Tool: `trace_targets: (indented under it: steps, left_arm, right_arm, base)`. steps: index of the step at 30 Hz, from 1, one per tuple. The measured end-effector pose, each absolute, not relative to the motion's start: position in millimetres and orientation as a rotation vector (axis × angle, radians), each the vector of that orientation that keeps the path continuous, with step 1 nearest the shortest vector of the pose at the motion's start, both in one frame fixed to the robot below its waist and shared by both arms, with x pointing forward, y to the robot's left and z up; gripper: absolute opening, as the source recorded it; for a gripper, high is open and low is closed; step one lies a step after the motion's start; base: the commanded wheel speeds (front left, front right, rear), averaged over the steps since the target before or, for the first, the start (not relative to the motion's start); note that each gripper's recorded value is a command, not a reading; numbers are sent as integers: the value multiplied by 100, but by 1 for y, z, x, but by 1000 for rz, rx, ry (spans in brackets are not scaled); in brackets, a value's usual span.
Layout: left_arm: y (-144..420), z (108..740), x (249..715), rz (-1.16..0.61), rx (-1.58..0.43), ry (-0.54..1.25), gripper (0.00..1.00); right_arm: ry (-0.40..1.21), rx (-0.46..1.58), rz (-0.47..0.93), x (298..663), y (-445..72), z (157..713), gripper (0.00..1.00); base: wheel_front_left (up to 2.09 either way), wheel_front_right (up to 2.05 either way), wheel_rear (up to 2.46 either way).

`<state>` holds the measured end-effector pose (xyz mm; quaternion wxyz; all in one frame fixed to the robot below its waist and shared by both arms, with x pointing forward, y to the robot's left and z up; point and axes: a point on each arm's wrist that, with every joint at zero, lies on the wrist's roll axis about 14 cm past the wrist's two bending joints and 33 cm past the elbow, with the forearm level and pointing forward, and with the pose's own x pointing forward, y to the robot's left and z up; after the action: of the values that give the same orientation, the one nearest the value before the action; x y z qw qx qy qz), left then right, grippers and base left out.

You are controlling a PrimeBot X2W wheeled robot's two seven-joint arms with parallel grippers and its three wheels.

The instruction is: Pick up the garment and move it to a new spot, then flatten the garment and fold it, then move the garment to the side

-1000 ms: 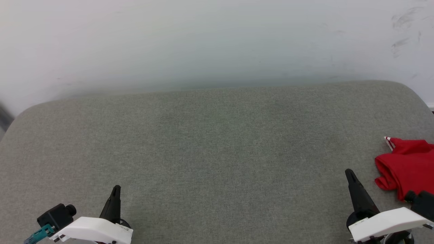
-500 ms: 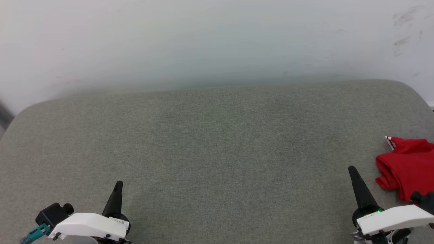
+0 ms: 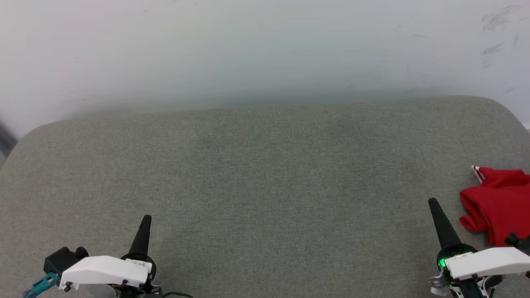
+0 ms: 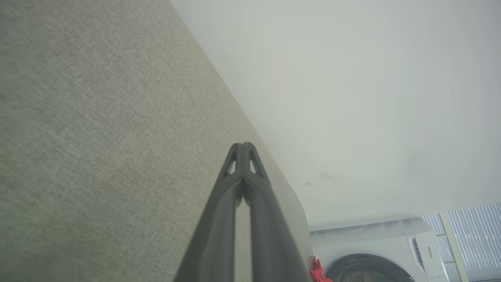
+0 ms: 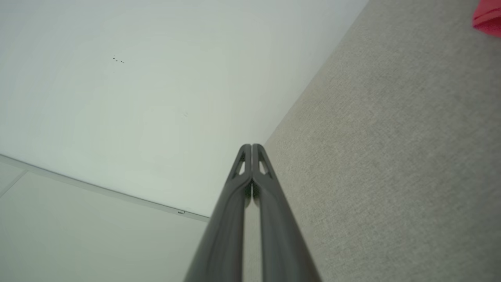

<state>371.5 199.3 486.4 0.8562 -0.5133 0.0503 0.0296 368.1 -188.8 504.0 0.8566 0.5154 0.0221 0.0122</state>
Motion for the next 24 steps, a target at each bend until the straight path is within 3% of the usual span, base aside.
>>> trace_targets:
  steps: [24]
  left_arm:
    - [199, 494, 380, 44, -1312, 71, 0]
  right_arm:
    - [31, 1312, 9, 377, -194, 504, 0]
  base:
    - [0, 0, 0]
